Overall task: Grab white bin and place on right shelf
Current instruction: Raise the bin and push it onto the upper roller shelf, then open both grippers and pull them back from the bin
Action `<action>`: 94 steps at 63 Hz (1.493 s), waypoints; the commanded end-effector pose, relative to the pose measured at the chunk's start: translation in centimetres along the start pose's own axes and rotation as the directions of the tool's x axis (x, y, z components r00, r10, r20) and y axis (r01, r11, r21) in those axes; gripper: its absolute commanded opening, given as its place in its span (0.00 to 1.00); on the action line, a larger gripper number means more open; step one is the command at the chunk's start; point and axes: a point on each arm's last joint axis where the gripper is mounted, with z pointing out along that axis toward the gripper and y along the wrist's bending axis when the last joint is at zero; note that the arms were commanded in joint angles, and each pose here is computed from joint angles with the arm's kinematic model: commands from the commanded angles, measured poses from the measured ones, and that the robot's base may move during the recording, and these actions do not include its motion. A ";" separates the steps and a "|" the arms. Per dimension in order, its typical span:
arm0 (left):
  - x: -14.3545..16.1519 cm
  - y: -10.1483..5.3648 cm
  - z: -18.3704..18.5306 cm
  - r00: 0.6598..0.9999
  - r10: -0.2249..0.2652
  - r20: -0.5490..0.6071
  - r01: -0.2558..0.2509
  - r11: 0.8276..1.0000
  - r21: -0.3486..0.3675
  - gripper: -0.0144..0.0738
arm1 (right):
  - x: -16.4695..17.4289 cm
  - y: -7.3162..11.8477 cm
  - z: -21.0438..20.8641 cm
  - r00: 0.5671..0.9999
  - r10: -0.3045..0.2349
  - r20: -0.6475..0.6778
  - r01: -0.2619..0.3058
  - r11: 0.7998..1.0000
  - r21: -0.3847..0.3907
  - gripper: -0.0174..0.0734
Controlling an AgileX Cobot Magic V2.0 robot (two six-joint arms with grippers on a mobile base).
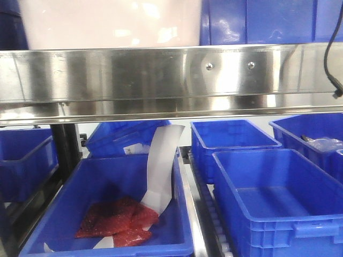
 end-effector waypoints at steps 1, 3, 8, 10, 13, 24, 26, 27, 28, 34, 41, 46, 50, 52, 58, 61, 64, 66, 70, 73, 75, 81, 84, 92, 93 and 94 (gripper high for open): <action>-2.0 -2.1 -2.6 0.994 0.024 0.111 -0.024 1.000 -0.003 0.72 | -3.2 2.4 -3.7 0.987 -0.059 0.148 0.058 0.998 0.014 0.89; -2.0 -2.3 -2.9 0.993 0.033 0.111 -0.033 0.999 -0.007 0.72 | -3.4 2.6 -3.9 0.986 -0.064 0.154 0.063 0.998 0.016 0.89; -2.1 -2.8 -3.6 0.993 0.045 0.113 -0.045 0.999 -0.001 0.71 | -3.8 3.3 -5.0 0.981 -0.081 0.174 0.079 0.997 0.018 0.87; -2.1 -3.1 -3.8 0.992 0.049 0.113 -0.050 0.999 0.002 0.68 | -4.0 3.6 -5.4 0.980 -0.087 0.182 0.085 0.996 0.018 0.85; -2.1 -3.5 -4.2 0.992 0.057 0.108 -0.058 0.998 0.011 0.63 | -4.3 4.1 -6.1 0.977 -0.097 0.192 0.095 0.995 0.016 0.78; -1.9 -5.3 -6.0 0.992 0.090 0.088 -0.095 0.994 0.049 0.27 | -4.8 6.1 -8.8 0.967 -0.175 0.187 0.172 0.985 0.032 0.38; -1.8 -5.5 -6.2 0.992 0.094 0.082 -0.099 0.994 0.055 0.19 | -4.8 6.4 -9.3 0.964 -0.188 0.187 0.184 0.982 0.036 0.32; -1.8 -5.6 -6.3 0.992 0.096 0.081 -0.101 0.993 0.058 0.17 | -4.9 6.5 -9.5 0.964 -0.190 0.186 0.186 0.982 0.038 0.29; -1.8 -5.7 -6.4 0.992 0.098 0.078 -0.103 0.993 0.061 0.13 | -4.9 6.7 -9.7 0.964 -0.191 0.185 0.187 0.982 0.040 0.27; -1.7 -6.2 -6.9 0.992 0.108 0.068 -0.113 0.991 0.074 0.02 | -5.0 7.3 -10.9 0.969 -0.167 0.180 0.157 0.985 0.067 0.28; -1.5 -6.4 -7.4 0.995 0.084 0.050 -0.087 0.994 0.061 0.03 | -4.7 7.2 -11.9 0.982 -0.131 0.138 0.112 0.984 0.137 0.28; -1.1 -6.1 -7.9 0.996 0.086 0.005 -0.086 0.996 -0.020 0.03 | -3.7 6.8 -12.4 0.991 -0.097 0.095 0.076 0.976 0.204 0.28; -0.8 -5.8 -8.2 0.995 0.091 -0.041 -0.095 0.989 -0.113 0.03 | -2.4 6.4 -12.7 0.995 -0.090 0.052 0.074 0.964 0.255 0.28; -0.6 -5.6 -8.3 0.995 0.083 -0.061 -0.092 0.983 -0.159 0.03 | -1.6 6.3 -12.9 0.995 -0.094 0.034 0.081 0.957 0.279 0.28; -0.4 -5.7 -8.6 0.992 0.084 -0.092 -0.103 0.966 -0.238 0.03 | 1.0 6.0 -13.4 0.996 -0.079 0.038 0.062 0.941 0.332 0.28; -0.5 -5.9 -8.5 0.992 0.087 -0.093 -0.108 0.961 -0.254 0.03 | 2.5 5.9 -13.7 0.995 -0.072 0.067 0.043 0.934 0.355 0.28; -0.6 -6.3 -8.4 0.991 0.102 -0.086 -0.121 0.960 -0.253 0.03 | 4.0 5.9 -14.1 0.993 -0.071 0.096 0.029 0.926 0.377 0.28; -0.6 -6.4 -8.2 0.991 0.110 -0.082 -0.127 0.960 -0.250 0.03 | 5.0 5.9 -14.4 0.990 -0.072 0.120 0.019 0.919 0.394 0.28; -0.3 -6.8 -7.9 0.991 0.121 -0.058 -0.131 0.961 -0.245 0.03 | 7.2 5.9 -15.2 0.982 -0.080 0.170 0.000 0.905 0.425 0.28; 0.1 -7.0 -7.8 0.992 0.124 -0.038 -0.129 0.960 -0.247 0.03 | 8.5 6.1 -16.0 0.972 -0.096 0.215 -0.011 0.894 0.448 0.28; 0.5 -7.1 -7.8 0.992 0.121 -0.019 -0.122 0.961 -0.250 0.03 | 9.6 6.2 -16.4 0.967 -0.102 0.233 -0.017 0.887 0.461 0.28; 2.5 -7.4 -8.0 0.992 0.105 0.065 -0.084 0.960 -0.267 0.03 | 12.9 6.5 -17.6 0.953 -0.117 0.279 -0.037 0.871 0.490 0.28; 3.6 -7.6 -8.4 0.989 0.107 0.106 -0.073 0.955 -0.286 0.03 | 14.1 6.7 -18.2 0.945 -0.124 0.302 -0.046 0.865 0.499 0.28; 6.9 -8.1 -9.8 0.971 0.120 0.208 -0.043 0.939 -0.340 0.03 | 17.1 7.5 -19.8 0.923 -0.138 0.358 -0.069 0.859 0.508 0.28; 7.5 -8.2 -10.0 0.968 0.121 0.222 -0.038 0.937 -0.346 0.03 | 17.5 7.7 -20.1 0.921 -0.140 0.362 -0.069 0.858 0.509 0.28; 7.9 -8.3 -10.2 0.965 0.123 0.230 -0.036 0.936 -0.351 0.03 | 17.8 7.7 -20.2 0.920 -0.141 0.365 -0.070 0.858 0.509 0.28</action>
